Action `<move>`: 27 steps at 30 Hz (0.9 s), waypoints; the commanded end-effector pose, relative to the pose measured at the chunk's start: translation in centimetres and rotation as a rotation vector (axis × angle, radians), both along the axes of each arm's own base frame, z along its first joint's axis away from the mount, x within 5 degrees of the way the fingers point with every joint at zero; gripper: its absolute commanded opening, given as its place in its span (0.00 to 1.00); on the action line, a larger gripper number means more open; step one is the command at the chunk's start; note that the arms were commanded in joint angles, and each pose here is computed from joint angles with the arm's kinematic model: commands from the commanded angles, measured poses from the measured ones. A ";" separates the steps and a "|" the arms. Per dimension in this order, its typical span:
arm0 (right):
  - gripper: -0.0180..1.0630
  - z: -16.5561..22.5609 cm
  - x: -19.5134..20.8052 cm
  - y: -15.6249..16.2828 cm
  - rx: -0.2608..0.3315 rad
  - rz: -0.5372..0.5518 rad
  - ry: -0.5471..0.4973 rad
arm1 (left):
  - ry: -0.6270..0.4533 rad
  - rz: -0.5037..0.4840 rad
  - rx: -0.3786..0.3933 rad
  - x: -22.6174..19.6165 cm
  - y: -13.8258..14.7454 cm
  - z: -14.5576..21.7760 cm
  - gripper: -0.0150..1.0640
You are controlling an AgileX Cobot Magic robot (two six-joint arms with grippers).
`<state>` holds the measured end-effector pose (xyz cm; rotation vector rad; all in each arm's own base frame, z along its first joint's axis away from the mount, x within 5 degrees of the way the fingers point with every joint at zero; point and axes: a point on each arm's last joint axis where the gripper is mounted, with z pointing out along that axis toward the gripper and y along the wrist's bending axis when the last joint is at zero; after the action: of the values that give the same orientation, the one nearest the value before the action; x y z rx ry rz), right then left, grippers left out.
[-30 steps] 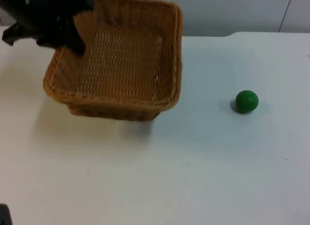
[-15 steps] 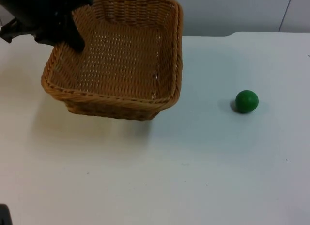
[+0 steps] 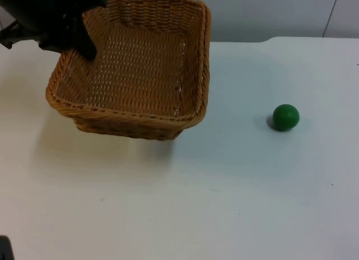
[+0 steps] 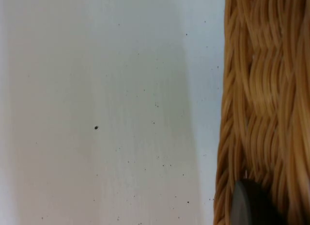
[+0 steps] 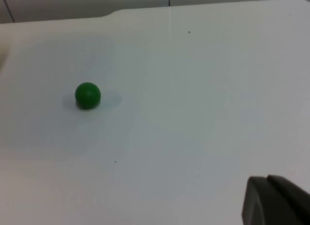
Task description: Pick up the basket with the left hand and place the ball into the basket with the right hand.
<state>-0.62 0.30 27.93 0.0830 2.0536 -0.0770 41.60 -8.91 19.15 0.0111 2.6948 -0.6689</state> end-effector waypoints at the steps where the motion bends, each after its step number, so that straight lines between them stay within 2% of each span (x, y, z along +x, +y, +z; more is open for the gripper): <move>1: 0.02 -0.1 0.0 0.0 -0.004 -0.001 -0.002 | -0.025 0.012 -0.022 0.1 -0.1 1.0 0.01; 27: 0.02 -0.1 0.0 0.0 -0.004 0.001 -0.002 | -0.025 0.012 -0.022 0.1 -0.1 1.0 0.01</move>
<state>-0.62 0.30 27.93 0.0830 2.0536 -0.0770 41.59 -8.90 19.14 0.0129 2.6953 -0.6668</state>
